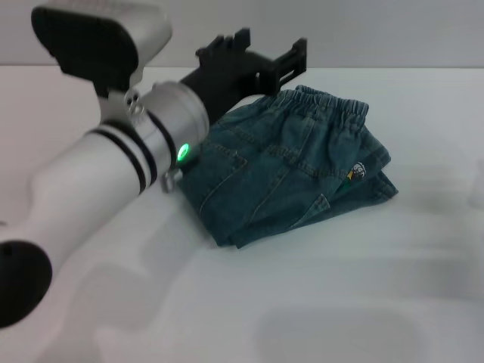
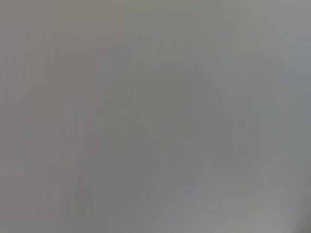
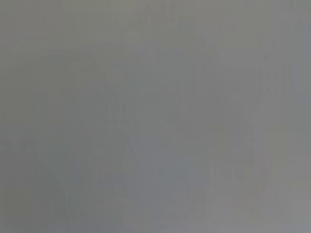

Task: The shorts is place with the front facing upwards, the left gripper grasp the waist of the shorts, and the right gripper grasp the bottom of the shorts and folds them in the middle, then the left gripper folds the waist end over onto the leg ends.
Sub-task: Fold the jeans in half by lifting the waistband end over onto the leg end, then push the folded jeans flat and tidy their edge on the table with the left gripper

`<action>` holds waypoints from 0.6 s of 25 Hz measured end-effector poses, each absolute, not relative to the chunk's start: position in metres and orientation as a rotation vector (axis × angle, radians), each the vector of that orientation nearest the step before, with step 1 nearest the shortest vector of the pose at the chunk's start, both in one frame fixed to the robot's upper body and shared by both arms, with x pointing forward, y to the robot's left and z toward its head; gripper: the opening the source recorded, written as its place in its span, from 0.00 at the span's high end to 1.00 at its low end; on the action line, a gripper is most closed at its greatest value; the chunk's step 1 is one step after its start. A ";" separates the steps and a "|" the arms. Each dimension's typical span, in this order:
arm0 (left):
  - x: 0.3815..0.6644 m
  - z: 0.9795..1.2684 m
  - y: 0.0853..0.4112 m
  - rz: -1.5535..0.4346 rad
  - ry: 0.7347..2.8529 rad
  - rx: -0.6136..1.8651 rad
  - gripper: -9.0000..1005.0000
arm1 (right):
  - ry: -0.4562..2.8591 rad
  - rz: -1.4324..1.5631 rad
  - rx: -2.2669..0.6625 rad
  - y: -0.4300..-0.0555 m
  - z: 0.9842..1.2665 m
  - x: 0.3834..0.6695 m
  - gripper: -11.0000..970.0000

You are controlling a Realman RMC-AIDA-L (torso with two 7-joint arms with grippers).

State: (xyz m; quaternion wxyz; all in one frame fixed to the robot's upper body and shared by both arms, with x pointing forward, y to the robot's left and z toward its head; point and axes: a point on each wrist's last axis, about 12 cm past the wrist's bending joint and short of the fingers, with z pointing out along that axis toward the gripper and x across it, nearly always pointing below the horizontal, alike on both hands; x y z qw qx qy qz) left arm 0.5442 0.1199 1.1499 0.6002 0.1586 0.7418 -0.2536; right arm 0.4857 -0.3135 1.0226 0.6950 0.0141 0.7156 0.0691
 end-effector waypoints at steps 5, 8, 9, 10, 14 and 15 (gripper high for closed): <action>0.524 1.130 0.122 -0.591 1.753 0.360 0.15 | 1.605 0.151 0.035 -0.314 1.020 0.484 0.98; 0.512 1.123 0.121 -0.591 1.761 0.378 0.16 | 1.612 0.148 0.036 -0.314 1.019 0.483 0.98; 0.512 1.123 0.121 -0.591 1.761 0.378 0.16 | 1.613 0.148 0.036 -0.314 1.019 0.483 0.98; 0.495 1.111 0.121 -0.587 1.785 0.399 0.16 | 1.613 0.148 0.036 -0.314 1.019 0.483 0.98; 0.486 1.103 0.121 -0.580 1.799 0.396 0.29 | 1.614 0.148 0.035 -0.315 1.019 0.483 0.98; 0.477 1.090 0.121 -0.572 1.824 0.406 0.33 | 1.615 0.147 0.035 -0.315 1.019 0.483 0.98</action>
